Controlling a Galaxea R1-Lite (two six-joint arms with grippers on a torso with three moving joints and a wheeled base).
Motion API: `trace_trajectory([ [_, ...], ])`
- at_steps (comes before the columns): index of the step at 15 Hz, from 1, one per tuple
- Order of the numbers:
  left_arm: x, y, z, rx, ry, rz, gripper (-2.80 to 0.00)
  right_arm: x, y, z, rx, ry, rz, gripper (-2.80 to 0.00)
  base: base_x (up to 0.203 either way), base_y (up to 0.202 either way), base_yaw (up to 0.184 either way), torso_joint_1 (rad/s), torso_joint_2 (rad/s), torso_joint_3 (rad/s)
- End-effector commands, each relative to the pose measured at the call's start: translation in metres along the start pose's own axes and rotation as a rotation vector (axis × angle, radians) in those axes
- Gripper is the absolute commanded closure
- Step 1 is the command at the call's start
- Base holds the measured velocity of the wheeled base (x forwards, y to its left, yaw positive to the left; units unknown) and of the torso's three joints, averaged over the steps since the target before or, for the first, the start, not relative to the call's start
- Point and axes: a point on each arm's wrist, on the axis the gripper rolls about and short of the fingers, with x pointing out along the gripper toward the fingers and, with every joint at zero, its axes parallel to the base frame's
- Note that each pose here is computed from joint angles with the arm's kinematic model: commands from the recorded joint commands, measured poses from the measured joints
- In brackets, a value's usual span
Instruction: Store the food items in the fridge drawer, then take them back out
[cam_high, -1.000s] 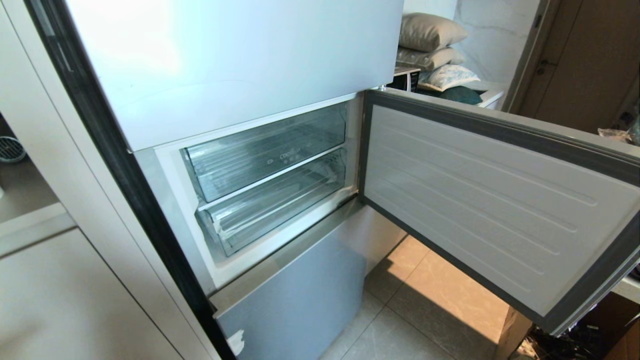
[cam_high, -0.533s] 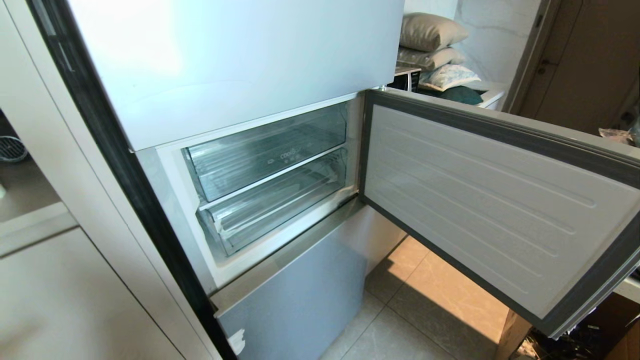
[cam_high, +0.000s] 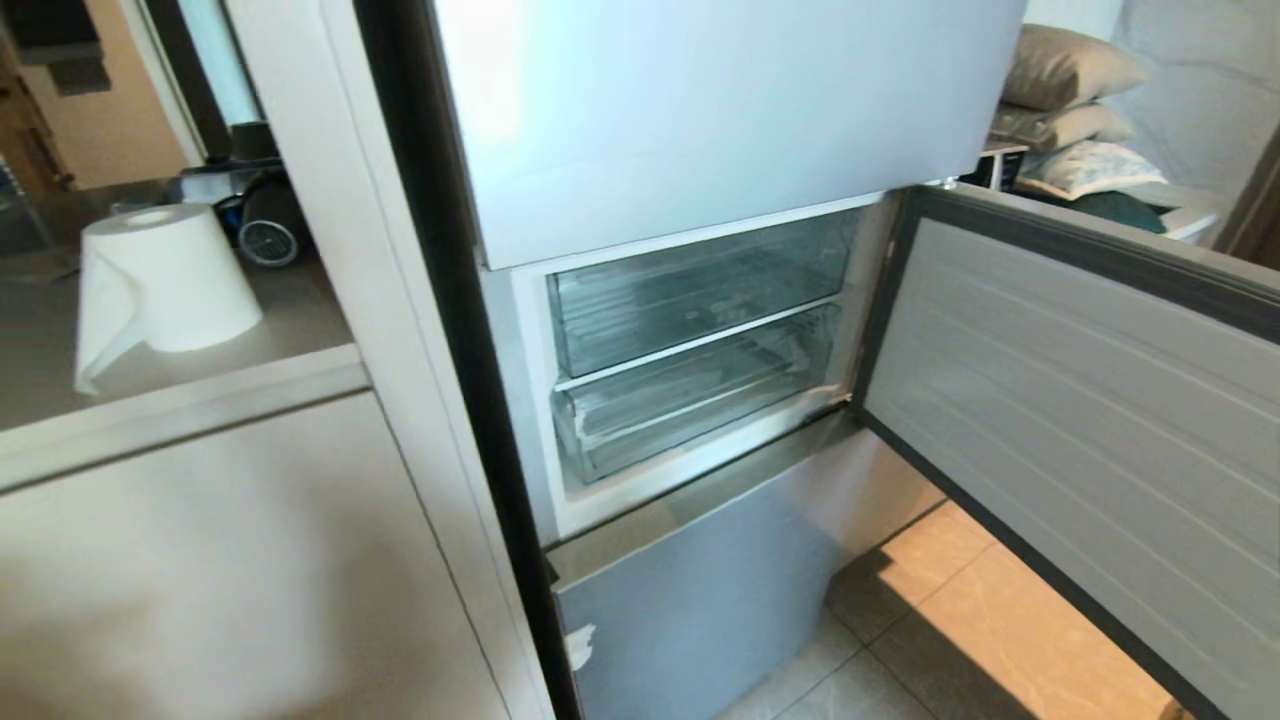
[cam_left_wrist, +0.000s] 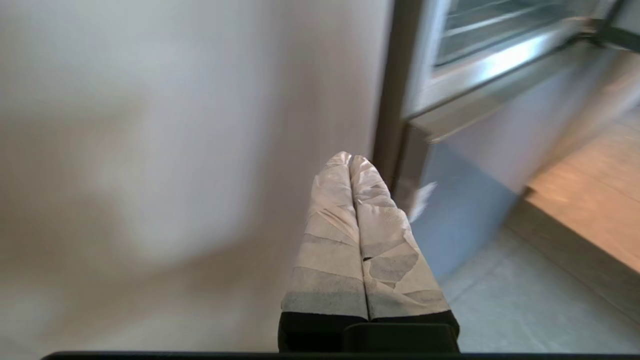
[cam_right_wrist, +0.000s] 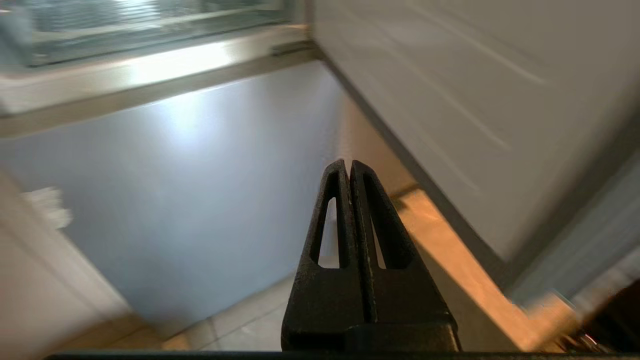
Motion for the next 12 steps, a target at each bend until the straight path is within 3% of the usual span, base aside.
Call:
trace_trajectory([
  [1, -0.0001, 0.0000, 0.0001, 0.000, -0.001, 0.000, 0.00, 0.0000, 0.0000, 0.0000, 0.000, -0.001, 0.000, 0.00, 0.002, -0.008, 0.171, -0.001, 0.01, -0.002],
  [12, -0.0001, 0.0000, 0.0001, 0.000, -0.001, 0.002, 0.00, -0.0001, 0.0000, 0.0003, 0.000, -0.002, 0.000, 0.00, 0.002, -0.008, 0.175, 0.002, 0.00, 0.003],
])
